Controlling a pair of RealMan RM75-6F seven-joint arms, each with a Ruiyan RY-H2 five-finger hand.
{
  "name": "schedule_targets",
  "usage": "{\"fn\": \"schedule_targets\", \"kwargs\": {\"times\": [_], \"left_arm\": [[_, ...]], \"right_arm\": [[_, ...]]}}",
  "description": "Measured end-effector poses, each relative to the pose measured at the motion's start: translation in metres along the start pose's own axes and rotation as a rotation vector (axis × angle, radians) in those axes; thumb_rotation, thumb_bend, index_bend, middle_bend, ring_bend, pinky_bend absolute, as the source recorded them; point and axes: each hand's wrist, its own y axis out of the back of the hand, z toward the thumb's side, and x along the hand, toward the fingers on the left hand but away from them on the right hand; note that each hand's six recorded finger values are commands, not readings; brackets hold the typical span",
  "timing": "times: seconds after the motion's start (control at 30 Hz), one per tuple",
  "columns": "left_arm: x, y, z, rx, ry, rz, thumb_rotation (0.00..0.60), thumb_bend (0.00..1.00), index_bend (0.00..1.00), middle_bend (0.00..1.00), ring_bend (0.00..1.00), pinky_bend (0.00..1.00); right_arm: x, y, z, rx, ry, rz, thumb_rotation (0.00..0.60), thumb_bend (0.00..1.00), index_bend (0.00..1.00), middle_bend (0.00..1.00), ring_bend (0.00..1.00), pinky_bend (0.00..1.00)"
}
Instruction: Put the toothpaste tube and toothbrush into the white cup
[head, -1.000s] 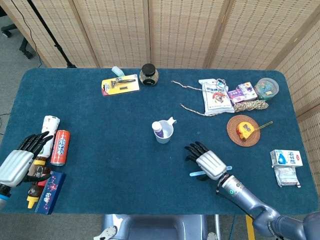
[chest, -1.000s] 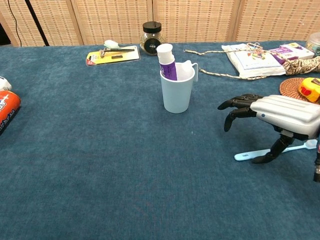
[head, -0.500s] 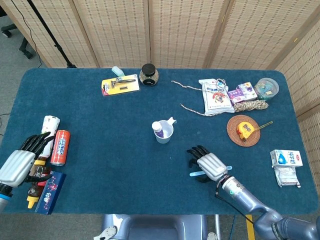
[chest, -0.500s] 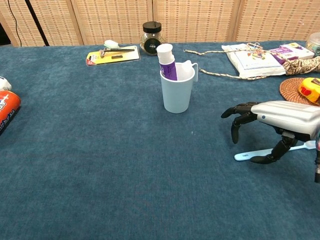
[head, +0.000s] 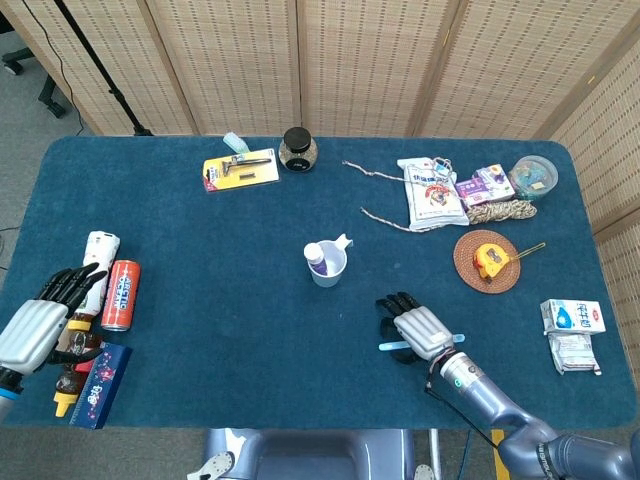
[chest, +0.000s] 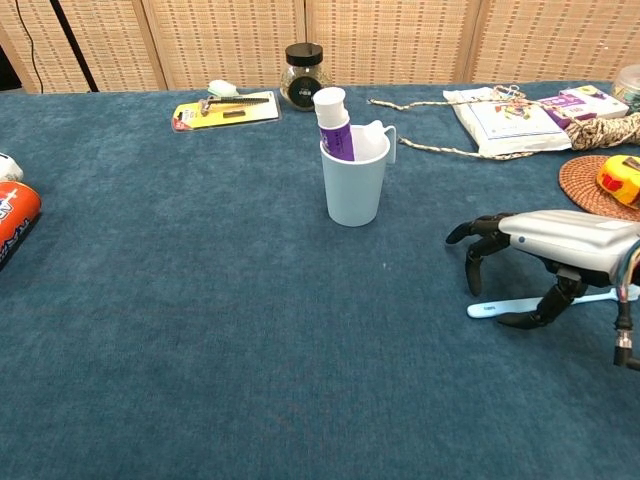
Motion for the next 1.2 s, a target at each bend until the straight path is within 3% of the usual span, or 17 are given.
{"fn": "schedule_targets", "kwargs": {"times": [1.2], "left_arm": [[0.002, -0.004, 0.002, 0.015, 0.004, -0.011, 0.6, 0.09, 0.0, 0.0, 0.0, 0.0]], "right_arm": [[0.003, -0.008, -0.01, -0.025, -0.016, -0.002, 0.6, 0.42, 0.56, 0.12, 0.0, 0.0]]}}
